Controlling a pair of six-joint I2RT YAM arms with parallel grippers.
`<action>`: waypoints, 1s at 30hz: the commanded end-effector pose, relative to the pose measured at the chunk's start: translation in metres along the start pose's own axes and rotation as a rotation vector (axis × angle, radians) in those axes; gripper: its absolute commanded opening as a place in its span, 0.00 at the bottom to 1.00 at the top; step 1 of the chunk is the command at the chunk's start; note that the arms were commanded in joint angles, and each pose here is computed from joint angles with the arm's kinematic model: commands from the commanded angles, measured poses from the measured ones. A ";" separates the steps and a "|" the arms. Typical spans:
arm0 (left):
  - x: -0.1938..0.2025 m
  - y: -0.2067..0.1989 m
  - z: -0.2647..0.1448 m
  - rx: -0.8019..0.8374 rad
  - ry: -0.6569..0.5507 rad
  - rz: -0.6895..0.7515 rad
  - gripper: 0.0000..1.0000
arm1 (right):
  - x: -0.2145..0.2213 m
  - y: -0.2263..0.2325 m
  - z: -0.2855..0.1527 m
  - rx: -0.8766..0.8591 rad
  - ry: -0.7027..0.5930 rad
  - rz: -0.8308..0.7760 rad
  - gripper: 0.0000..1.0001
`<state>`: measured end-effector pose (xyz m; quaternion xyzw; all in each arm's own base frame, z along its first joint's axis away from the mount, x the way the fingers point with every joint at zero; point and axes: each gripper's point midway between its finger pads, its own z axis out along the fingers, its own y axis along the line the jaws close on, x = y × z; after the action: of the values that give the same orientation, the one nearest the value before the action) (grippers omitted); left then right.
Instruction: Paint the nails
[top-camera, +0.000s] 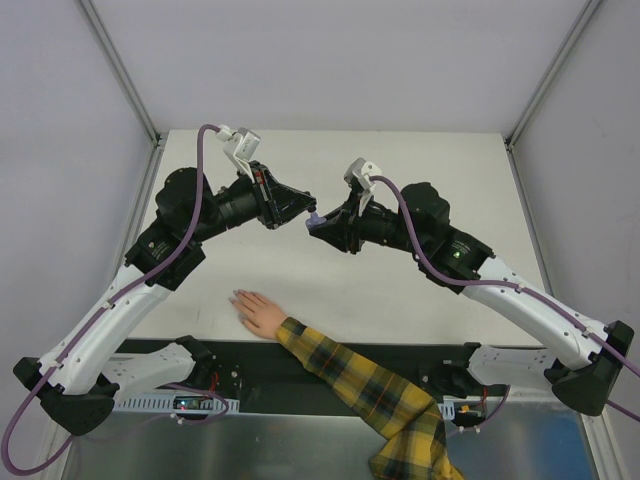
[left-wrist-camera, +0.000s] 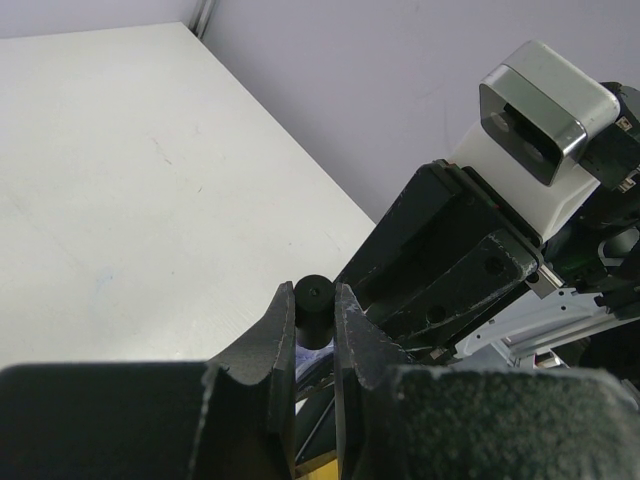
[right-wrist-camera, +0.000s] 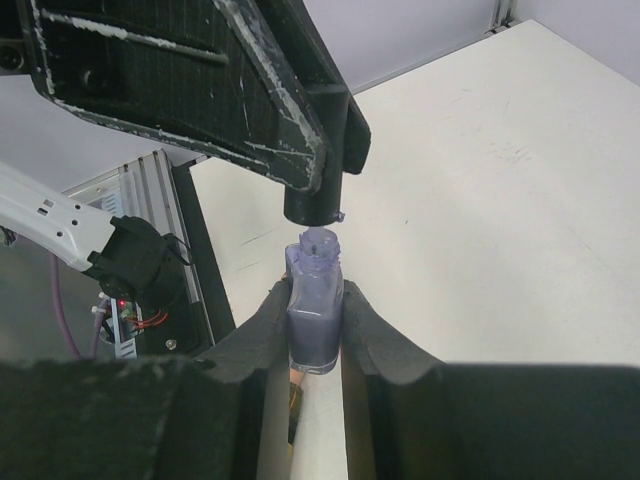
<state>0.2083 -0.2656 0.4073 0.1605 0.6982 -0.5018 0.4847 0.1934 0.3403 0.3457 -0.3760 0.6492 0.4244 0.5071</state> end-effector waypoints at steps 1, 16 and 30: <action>-0.026 -0.026 -0.011 0.064 -0.076 0.042 0.00 | -0.015 0.002 0.003 -0.014 -0.056 -0.018 0.00; -0.029 -0.025 -0.013 0.052 -0.091 0.058 0.00 | -0.012 0.004 0.002 -0.021 -0.049 -0.010 0.00; -0.032 -0.026 -0.014 0.049 -0.101 0.068 0.00 | -0.009 0.005 0.003 -0.030 -0.045 -0.003 0.00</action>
<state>0.2067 -0.2607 0.4199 0.1583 0.6876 -0.5005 0.5016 0.1932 0.3421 0.3381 -0.3775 0.6534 0.4255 0.4995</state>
